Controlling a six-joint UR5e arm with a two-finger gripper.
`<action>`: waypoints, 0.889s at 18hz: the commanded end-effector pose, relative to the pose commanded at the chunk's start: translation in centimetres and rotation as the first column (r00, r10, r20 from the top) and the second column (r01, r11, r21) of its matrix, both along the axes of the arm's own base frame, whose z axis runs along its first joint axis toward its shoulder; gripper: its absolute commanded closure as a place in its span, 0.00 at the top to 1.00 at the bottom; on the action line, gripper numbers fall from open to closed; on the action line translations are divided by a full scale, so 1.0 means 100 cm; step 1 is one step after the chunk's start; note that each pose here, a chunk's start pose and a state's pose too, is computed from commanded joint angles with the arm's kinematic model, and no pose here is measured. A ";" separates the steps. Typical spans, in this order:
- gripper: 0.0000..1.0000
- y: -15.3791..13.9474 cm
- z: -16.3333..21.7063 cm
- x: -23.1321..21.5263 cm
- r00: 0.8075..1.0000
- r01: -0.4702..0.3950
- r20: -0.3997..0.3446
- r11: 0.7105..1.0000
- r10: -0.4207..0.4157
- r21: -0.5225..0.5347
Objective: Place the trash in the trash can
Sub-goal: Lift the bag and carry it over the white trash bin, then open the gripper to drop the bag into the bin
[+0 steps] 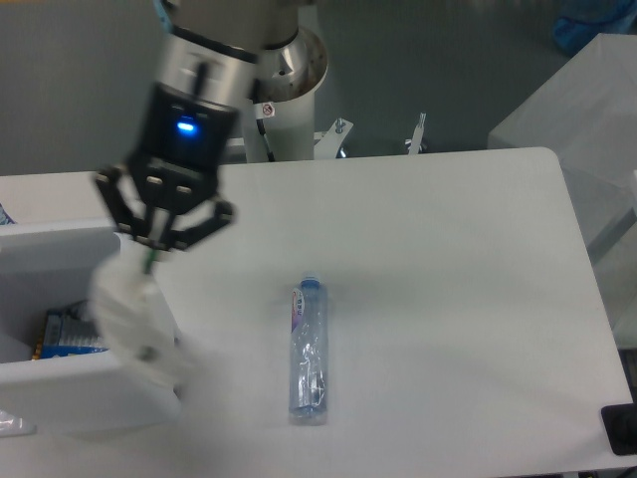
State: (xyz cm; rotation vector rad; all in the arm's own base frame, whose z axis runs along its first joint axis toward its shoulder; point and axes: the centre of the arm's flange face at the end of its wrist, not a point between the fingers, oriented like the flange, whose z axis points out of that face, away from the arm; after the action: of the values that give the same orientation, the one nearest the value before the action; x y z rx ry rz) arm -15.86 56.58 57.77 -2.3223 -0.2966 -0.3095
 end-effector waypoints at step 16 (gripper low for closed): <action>0.81 -0.005 -0.034 0.032 0.998 0.060 -0.004 0.998 -0.060 -0.024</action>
State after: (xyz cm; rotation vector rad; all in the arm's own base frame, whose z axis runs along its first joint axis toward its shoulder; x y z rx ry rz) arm -12.67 56.08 54.36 -2.3584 -0.2298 -0.3314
